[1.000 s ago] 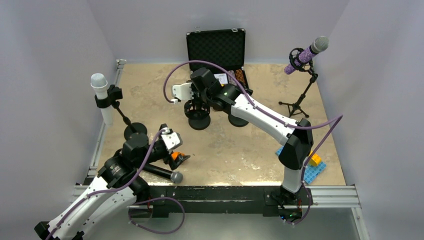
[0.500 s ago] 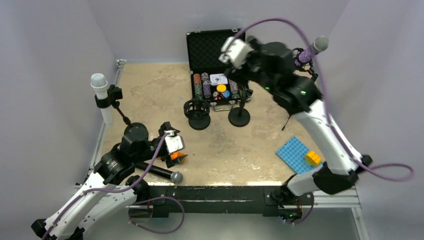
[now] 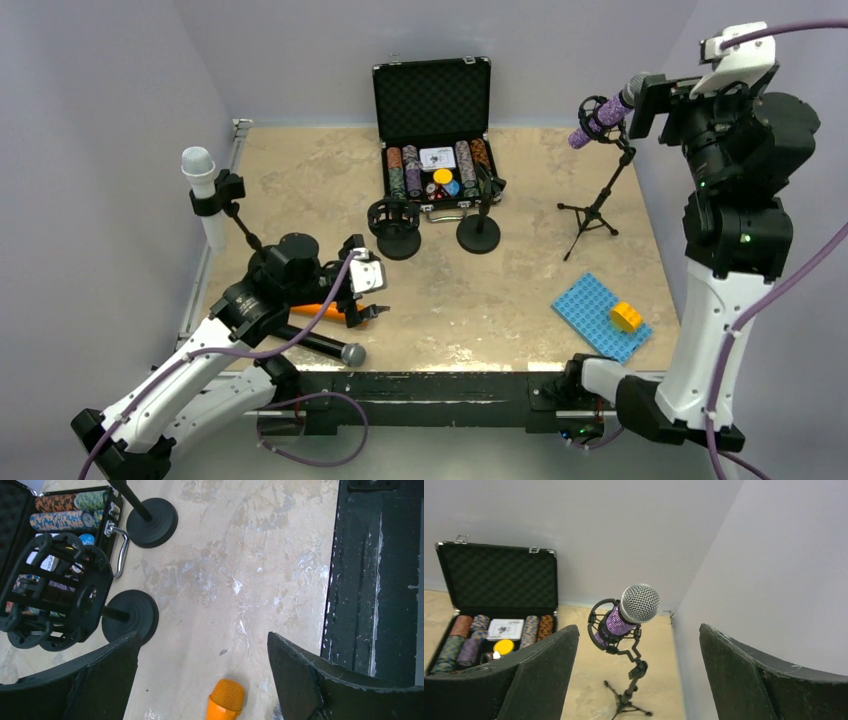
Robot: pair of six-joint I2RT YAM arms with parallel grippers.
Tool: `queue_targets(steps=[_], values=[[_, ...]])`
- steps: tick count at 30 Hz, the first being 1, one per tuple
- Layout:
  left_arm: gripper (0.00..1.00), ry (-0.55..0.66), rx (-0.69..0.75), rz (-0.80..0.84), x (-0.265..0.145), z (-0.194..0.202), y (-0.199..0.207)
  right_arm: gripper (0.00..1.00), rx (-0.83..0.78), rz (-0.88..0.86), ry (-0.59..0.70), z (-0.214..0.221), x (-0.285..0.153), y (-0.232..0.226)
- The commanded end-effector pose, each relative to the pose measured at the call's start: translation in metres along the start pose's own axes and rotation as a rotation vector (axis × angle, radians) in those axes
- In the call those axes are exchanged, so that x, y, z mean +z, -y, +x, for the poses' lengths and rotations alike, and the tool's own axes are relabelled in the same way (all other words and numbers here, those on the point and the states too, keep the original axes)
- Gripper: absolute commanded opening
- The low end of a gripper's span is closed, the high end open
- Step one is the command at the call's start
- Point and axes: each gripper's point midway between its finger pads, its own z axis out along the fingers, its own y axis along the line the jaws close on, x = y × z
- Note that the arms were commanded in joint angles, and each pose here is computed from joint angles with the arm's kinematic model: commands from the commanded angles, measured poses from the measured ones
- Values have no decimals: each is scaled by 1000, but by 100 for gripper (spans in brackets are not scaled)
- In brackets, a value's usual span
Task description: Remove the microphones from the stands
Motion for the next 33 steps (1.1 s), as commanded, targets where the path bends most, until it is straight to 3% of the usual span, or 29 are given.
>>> queue_targets(steps=[1, 5, 13, 18, 24, 29, 33], values=[[100, 109, 12, -5, -4, -37, -8, 94, 294, -99, -113, 33, 30, -13], [100, 115, 2, 4, -5, -38, -6, 99, 368, -125, -144, 46, 55, -8], [100, 109, 7, -7, -5, -36, -8, 99, 355, -105, -167, 59, 106, 9], [100, 105, 15, -13, -5, -35, -9, 83, 390, -166, -189, 66, 111, -3], [100, 108, 10, -10, -2, -33, -9, 89, 400, -156, -227, 80, 96, -7], [100, 124, -4, 6, 2, -37, -9, 80, 389, -145, -269, 97, 100, -7], [100, 133, -4, 3, 4, -39, -11, 66, 373, -167, -255, 93, 105, -7]])
